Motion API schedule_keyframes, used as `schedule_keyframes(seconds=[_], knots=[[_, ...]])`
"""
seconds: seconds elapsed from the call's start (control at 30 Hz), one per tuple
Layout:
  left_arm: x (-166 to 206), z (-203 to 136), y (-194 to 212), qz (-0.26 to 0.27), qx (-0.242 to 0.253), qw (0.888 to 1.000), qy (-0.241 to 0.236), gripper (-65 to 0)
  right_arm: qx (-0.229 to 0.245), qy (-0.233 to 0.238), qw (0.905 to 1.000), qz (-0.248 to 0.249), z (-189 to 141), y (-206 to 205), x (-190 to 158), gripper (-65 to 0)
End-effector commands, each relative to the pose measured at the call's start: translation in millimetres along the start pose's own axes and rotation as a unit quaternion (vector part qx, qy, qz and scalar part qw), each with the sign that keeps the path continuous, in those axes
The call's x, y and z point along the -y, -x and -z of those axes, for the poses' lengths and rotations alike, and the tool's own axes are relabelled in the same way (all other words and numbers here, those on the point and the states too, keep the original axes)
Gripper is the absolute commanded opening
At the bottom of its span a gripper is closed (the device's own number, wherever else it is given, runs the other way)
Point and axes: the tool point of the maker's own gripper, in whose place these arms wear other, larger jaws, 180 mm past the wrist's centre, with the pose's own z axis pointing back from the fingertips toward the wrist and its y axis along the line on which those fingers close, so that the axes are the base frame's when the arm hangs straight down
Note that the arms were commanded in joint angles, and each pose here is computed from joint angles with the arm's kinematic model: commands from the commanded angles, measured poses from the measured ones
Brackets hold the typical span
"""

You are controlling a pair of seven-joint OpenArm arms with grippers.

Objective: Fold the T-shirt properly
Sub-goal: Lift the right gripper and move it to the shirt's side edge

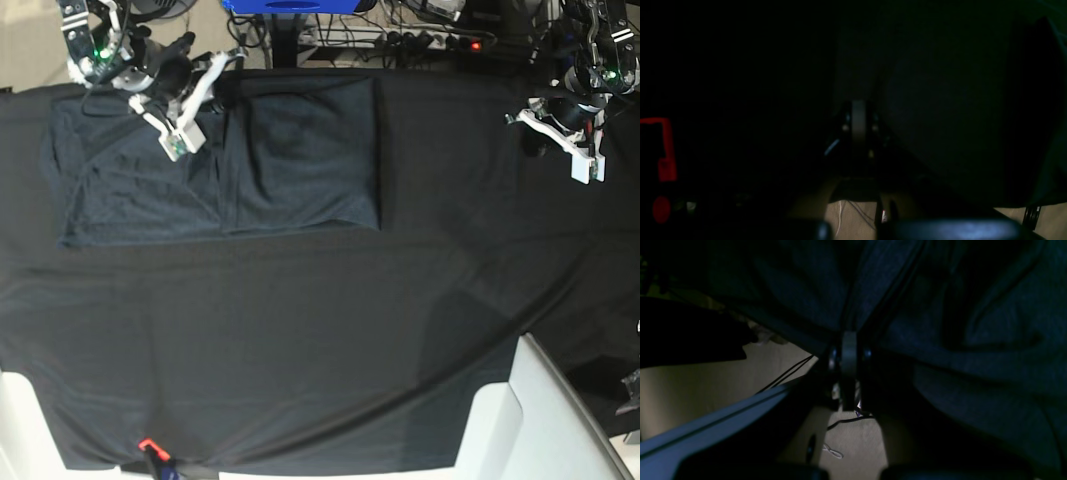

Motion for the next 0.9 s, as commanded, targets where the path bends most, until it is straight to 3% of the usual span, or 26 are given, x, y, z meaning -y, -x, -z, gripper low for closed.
schedule_keyframes(seconds=[0.0,0.43,0.57,0.63,0.8,0.87], knots=[[-3,-3,-11,0.008,0.016,1.0,-0.001,-65.0,0.011,-0.006,0.9999,-0.001,-4,-5,-3,-64.4],[-3,-3,-12,0.008,0.017,1.0,-0.001,-65.0,0.008,-0.003,1.0,0.003,-4,-2,-2,-64.4],[-3,-4,-11,0.008,0.015,1.0,-0.001,-65.0,0.009,0.034,0.9987,0.036,-4,-2,12,-63.3],[-3,-4,-11,0.008,0.015,1.0,-0.001,-65.0,0.013,0.045,0.9979,0.044,-5,-5,16,-56.9],[-7,-6,-10,0.007,0.015,1.0,-0.006,-65.0,0.041,0.066,0.9958,0.047,-20,-21,27,-32.1],[-10,-6,-7,0.007,0.01,1.0,-0.009,-65.0,0.068,0.081,0.9935,0.044,-38,-34,32,-27.6]])
